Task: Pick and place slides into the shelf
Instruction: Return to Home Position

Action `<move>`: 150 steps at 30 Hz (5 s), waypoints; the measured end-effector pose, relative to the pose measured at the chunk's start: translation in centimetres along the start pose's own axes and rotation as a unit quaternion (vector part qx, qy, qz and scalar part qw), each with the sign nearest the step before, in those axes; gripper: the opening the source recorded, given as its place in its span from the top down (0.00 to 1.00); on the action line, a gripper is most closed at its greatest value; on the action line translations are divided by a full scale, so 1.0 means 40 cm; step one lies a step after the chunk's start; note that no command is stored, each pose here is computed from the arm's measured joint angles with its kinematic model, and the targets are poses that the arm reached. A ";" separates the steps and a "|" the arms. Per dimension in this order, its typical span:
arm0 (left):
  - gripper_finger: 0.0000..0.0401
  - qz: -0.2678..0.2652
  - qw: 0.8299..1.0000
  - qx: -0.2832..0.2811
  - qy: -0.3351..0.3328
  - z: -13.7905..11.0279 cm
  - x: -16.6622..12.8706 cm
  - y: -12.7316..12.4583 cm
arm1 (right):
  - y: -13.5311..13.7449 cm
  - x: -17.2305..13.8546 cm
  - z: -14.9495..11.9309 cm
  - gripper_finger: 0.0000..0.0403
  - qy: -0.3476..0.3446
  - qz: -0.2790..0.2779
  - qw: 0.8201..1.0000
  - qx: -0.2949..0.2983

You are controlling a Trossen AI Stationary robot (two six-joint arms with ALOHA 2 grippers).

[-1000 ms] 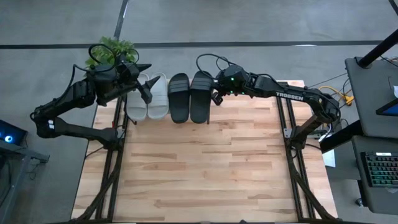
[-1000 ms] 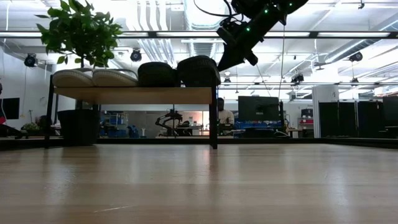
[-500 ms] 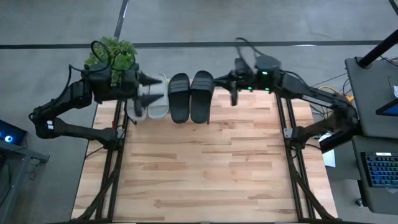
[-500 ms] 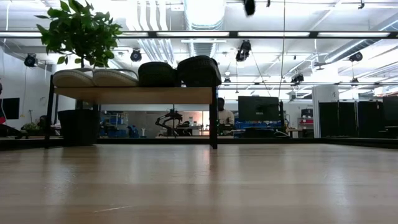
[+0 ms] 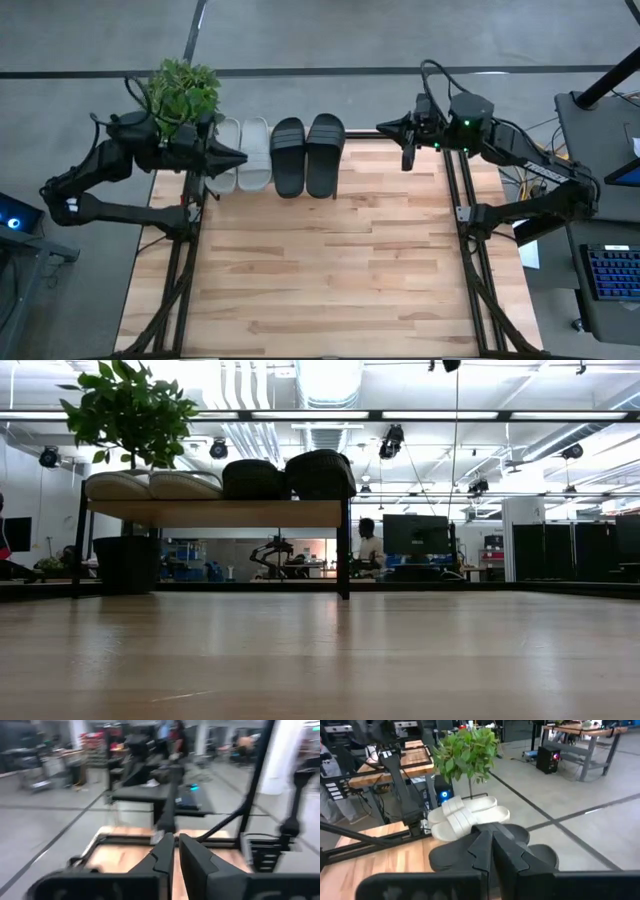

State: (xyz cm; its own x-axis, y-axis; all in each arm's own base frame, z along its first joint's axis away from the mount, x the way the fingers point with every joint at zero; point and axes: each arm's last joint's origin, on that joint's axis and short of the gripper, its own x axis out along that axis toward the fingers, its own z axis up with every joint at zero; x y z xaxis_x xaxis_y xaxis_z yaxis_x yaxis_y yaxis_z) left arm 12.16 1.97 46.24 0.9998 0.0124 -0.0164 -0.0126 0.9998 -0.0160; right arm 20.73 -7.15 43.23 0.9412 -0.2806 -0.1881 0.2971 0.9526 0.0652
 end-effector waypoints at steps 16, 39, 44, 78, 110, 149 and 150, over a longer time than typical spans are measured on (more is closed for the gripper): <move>1.00 0.074 0.995 -0.034 -0.055 -0.330 -0.152 -0.016 | -0.004 0.046 -0.031 0.98 0.032 0.000 0.999 -0.017; 1.00 -0.021 0.997 -0.071 -0.038 -0.592 -0.096 -0.016 | 0.003 0.055 -0.047 0.98 0.044 0.051 0.998 -0.008; 1.00 -0.054 0.992 -0.055 -0.099 -0.591 -0.084 -0.018 | 0.007 0.067 -0.067 0.98 0.046 0.062 0.997 0.010; 1.00 0.025 0.998 -0.009 -0.050 -0.611 -0.065 -0.005 | 0.087 0.251 -0.500 0.98 -0.086 0.205 0.975 0.002; 1.00 0.059 0.996 -0.008 -0.071 -0.601 -0.068 0.000 | 0.092 -0.140 -0.658 0.98 -0.184 0.206 0.960 -0.038; 1.00 0.058 0.996 -0.008 -0.071 -0.602 -0.067 0.000 | 0.079 -0.122 -0.710 0.98 -0.068 0.175 0.982 -0.026; 1.00 0.058 0.996 -0.008 -0.071 -0.602 -0.067 0.000 | 0.079 -0.122 -0.710 0.98 -0.068 0.175 0.982 -0.029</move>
State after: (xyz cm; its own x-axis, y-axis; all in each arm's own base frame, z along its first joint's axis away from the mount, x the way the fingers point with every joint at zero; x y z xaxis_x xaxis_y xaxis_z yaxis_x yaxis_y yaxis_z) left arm 9.07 1.54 22.21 0.9836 0.1313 0.1233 -0.1275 0.9911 -0.0389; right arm 12.51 0.55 16.53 0.9980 0.0550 -0.0303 -0.0535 0.9975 0.0466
